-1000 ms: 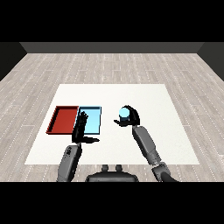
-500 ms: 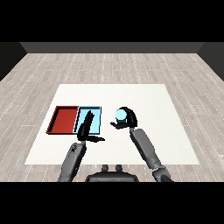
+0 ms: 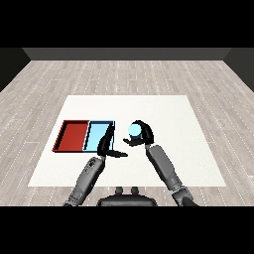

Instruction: Pick the blue can and put it in the blue box

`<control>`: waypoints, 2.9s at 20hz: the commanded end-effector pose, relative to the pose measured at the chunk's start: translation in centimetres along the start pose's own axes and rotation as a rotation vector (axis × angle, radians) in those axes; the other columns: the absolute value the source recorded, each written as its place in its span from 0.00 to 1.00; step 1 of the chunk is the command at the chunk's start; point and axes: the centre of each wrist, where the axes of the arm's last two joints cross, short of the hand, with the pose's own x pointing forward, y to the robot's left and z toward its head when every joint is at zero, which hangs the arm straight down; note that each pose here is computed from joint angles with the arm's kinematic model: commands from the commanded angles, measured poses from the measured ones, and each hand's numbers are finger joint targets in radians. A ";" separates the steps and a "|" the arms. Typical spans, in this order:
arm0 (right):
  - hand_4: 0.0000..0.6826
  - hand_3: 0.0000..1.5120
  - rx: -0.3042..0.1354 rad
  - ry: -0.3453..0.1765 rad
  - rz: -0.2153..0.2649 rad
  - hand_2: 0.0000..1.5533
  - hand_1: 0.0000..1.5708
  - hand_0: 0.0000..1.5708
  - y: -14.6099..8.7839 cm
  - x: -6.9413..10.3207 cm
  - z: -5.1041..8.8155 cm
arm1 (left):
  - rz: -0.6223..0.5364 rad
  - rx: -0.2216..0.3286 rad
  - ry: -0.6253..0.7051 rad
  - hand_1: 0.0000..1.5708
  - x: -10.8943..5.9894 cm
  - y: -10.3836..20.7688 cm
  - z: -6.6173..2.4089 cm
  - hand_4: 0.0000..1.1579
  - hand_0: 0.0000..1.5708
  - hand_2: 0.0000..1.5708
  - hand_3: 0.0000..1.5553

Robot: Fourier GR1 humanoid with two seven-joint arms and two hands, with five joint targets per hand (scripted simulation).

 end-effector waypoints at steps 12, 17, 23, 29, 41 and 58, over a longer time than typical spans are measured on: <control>1.00 0.93 0.056 -0.049 -0.014 0.93 0.89 0.89 1.9 2.3 -0.1 | -0.010 -0.029 0.067 0.00 -3.8 -1.6 -0.77 0.00 0.00 0.00 0.00; 0.98 0.93 0.084 -0.048 -0.024 0.93 0.89 0.89 3.5 2.4 1.1 | -0.009 -0.024 0.095 0.00 -3.3 -2.8 -1.08 0.00 0.00 0.00 0.00; 0.95 0.92 0.118 -0.031 0.000 0.92 0.89 0.89 2.6 3.0 0.6 | 0.002 -0.068 0.102 0.00 -3.4 -3.2 -1.67 0.00 0.00 0.00 0.00; 0.90 0.92 0.119 -0.034 -0.024 0.92 0.91 0.91 4.2 0.3 1.6 | -0.008 -0.074 0.090 0.00 -3.8 -3.7 -2.04 0.00 0.00 0.00 0.00; 0.87 0.92 0.198 -0.035 -0.004 0.94 0.92 0.92 7.5 1.7 0.6 | -0.266 -0.040 0.064 0.29 -2.0 -3.5 -4.79 0.24 0.29 0.36 0.26; 0.87 0.92 0.218 -0.043 -0.058 0.94 0.92 0.92 8.1 0.4 1.1 | -0.218 0.043 0.017 0.37 -3.5 -3.4 -2.16 0.57 0.37 0.45 0.32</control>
